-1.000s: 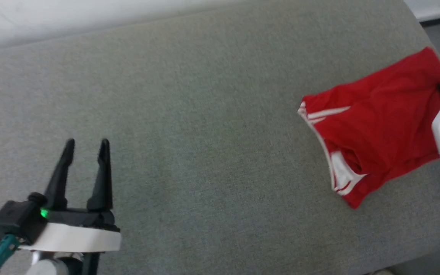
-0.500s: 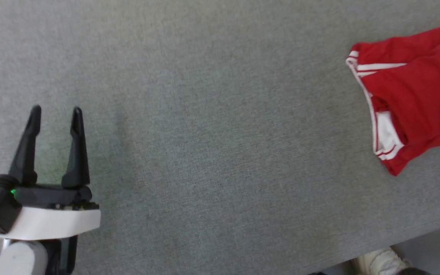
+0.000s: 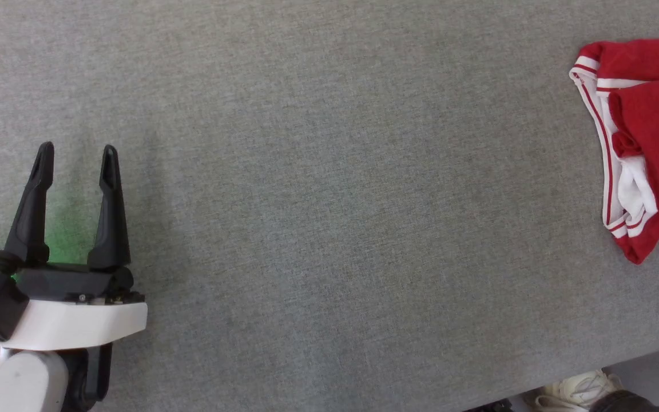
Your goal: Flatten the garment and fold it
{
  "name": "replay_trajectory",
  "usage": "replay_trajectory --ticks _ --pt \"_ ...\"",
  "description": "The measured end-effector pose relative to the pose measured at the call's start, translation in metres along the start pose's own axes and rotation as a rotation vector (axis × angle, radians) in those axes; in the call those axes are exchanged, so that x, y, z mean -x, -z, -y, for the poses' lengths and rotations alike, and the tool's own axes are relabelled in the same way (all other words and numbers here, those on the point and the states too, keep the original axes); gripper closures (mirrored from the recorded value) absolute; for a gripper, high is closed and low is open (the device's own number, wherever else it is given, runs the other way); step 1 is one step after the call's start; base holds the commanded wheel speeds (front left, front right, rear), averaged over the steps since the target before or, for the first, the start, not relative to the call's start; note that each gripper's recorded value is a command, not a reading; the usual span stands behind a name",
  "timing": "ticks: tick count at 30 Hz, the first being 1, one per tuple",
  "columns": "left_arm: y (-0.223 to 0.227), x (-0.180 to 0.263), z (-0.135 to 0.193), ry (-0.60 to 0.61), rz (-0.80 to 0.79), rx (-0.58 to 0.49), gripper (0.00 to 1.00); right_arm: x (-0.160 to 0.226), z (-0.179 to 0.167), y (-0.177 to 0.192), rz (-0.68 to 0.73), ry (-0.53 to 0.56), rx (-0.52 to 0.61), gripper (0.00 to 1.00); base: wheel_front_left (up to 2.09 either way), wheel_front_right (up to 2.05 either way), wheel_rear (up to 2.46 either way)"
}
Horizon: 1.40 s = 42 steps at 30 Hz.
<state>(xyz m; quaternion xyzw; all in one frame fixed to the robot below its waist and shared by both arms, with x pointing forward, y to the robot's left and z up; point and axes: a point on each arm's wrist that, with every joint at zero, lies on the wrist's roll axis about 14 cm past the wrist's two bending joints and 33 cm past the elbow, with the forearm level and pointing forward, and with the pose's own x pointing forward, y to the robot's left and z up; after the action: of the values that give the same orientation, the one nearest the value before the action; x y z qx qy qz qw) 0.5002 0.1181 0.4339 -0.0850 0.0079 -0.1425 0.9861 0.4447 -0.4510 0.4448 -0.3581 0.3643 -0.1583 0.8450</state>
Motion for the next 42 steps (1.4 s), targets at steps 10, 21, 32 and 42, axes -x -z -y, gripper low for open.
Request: replay_trajectory --ticks 10,21,32,42 --pt "-0.019 0.009 0.003 -0.031 0.034 0.014 0.0 0.013 0.016 -0.015 0.133 0.041 -0.152 0.0 0.0 0.0 0.0" --pt "-0.057 0.044 0.012 -0.083 0.09 0.031 0.0 0.09 -0.036 -0.069 0.495 -0.045 -0.49 0.0 0.0 0.0 0.0" --pt "-0.104 0.083 0.017 -0.106 0.185 -0.006 0.0 0.178 -0.051 -0.121 0.777 -0.118 -0.657 0.0 0.0 0.0 0.0" --pt "-0.099 0.132 0.005 -0.213 0.164 -0.003 0.0 0.211 -0.076 -0.108 0.859 -0.181 -0.724 0.0 0.0 0.0 0.0"
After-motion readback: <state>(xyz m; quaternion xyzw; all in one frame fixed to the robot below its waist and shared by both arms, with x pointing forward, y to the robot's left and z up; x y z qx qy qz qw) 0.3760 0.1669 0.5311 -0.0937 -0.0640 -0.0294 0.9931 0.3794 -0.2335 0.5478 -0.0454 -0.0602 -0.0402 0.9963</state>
